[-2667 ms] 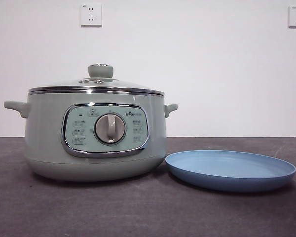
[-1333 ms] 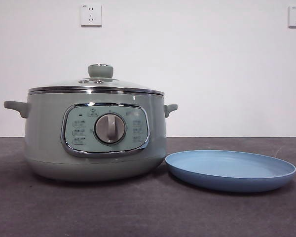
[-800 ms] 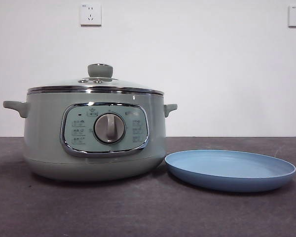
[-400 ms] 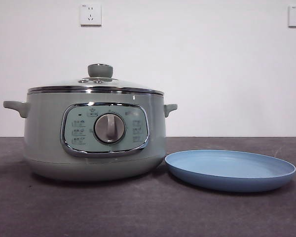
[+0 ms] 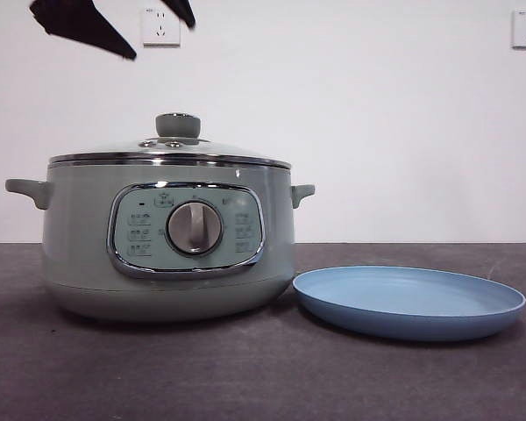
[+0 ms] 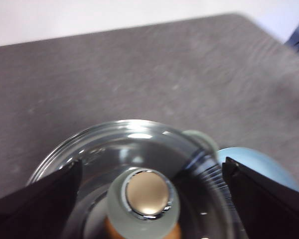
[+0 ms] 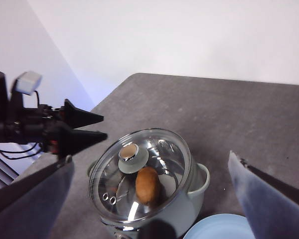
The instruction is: Take the potato out from the steamer,put the potato on the plate,close the lid
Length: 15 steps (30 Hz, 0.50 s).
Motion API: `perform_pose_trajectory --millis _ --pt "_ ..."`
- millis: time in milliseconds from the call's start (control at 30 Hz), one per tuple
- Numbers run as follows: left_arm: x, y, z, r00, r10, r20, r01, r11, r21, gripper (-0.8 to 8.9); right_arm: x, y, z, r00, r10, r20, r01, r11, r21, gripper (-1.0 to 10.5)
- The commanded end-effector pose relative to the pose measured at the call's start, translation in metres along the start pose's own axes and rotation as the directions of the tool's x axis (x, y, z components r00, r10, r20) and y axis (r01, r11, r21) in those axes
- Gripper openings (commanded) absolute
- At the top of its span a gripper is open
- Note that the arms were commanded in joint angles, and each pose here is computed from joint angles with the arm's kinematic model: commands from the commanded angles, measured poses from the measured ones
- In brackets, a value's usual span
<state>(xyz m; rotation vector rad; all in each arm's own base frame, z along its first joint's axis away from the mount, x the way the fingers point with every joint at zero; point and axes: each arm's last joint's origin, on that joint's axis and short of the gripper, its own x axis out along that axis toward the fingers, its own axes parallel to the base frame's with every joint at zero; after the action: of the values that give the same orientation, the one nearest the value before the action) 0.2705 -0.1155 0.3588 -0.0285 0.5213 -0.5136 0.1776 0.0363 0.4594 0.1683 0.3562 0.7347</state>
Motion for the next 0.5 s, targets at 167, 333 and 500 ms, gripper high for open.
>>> perform_pose_trajectory --millis 167,333,500 --pt "0.027 -0.006 -0.01 0.996 0.058 -0.062 -0.053 0.996 0.078 4.72 -0.001 0.001 -0.001 1.0 -0.003 -0.012 0.003 1.0 0.005 6.6" --pt "0.047 -0.005 -0.02 0.988 0.076 -0.131 -0.066 0.995 0.079 4.72 -0.001 0.001 -0.003 1.0 -0.004 -0.029 0.005 1.0 0.018 6.6" --pt "0.06 -0.002 -0.027 0.982 0.08 -0.172 -0.066 0.994 0.082 4.72 -0.001 0.001 -0.003 0.999 -0.005 -0.032 0.005 1.0 0.019 6.6"
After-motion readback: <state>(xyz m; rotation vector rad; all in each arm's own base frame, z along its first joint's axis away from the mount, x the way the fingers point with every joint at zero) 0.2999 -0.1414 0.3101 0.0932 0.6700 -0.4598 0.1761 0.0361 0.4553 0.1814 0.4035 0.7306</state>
